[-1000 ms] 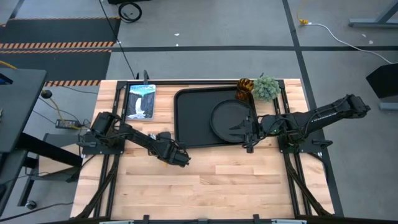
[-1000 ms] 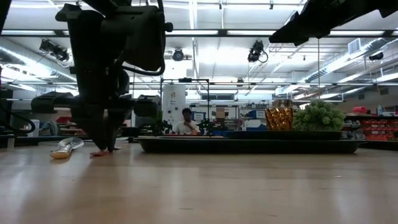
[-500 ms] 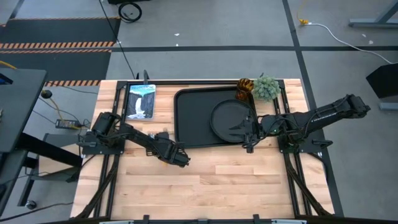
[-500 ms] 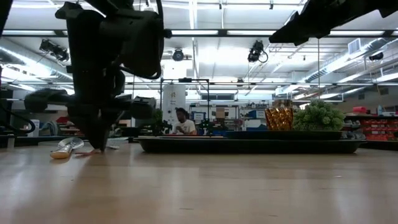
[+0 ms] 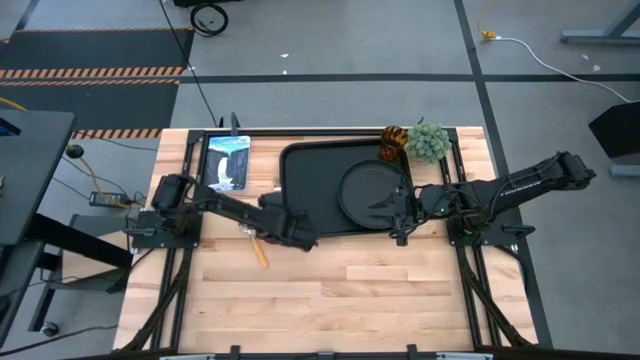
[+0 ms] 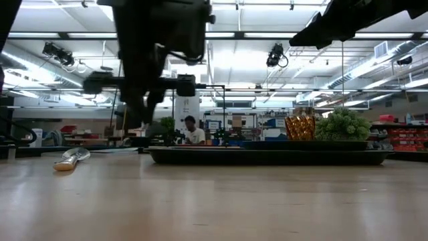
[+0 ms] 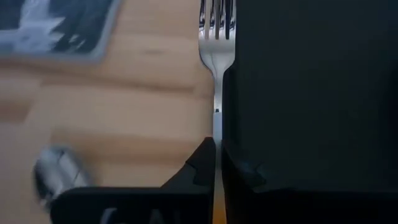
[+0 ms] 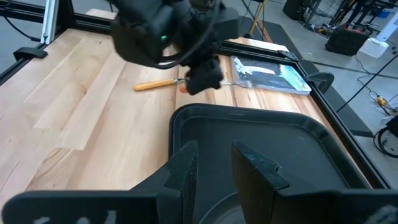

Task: Pick and place plate/cup/fork/spoon on tray
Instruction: Put the orange fork on the black serving tray to the left of the black plate

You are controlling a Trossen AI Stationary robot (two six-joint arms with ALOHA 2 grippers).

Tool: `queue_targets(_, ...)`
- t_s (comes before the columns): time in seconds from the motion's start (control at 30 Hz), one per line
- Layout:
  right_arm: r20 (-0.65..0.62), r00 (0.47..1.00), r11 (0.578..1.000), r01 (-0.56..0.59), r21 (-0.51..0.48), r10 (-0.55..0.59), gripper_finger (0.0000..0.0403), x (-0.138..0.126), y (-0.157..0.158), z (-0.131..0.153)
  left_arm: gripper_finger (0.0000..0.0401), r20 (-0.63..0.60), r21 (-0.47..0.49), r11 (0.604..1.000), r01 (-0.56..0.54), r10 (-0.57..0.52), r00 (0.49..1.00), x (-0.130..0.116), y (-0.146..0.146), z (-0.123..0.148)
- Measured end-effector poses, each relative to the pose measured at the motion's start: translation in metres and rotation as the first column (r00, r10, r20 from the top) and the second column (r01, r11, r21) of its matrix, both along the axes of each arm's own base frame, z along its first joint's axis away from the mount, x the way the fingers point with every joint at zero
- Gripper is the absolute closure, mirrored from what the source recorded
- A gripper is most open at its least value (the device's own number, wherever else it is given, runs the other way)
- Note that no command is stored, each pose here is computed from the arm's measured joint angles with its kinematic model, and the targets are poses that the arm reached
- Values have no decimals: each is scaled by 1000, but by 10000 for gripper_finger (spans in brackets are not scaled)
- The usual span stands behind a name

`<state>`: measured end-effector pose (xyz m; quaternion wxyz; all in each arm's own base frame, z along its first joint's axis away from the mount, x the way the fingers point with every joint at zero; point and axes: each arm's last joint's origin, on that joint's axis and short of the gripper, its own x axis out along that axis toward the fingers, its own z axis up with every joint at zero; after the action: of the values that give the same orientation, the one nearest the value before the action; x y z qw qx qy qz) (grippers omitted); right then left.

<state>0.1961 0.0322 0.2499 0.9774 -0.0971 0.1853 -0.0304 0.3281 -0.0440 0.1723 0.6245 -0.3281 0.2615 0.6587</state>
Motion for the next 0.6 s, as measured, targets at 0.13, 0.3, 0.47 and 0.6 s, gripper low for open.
queue_targets(0.13,0,1000,1000,0,0,0,298,0,0,0,382,58,7,999,37,-37,998,15,17,3)
queue_targets(0.3,0,1000,1000,0,0,0,298,0,0,0,381,126,20,993,113,-114,985,35,39,2)
queue_targets(0.47,1,1000,1000,0,1,0,298,0,0,0,382,187,72,980,185,-195,963,59,58,-10)
queue_targets(0.6,3,1000,1000,0,2,0,298,0,0,0,382,248,89,967,240,-255,935,79,69,-31)
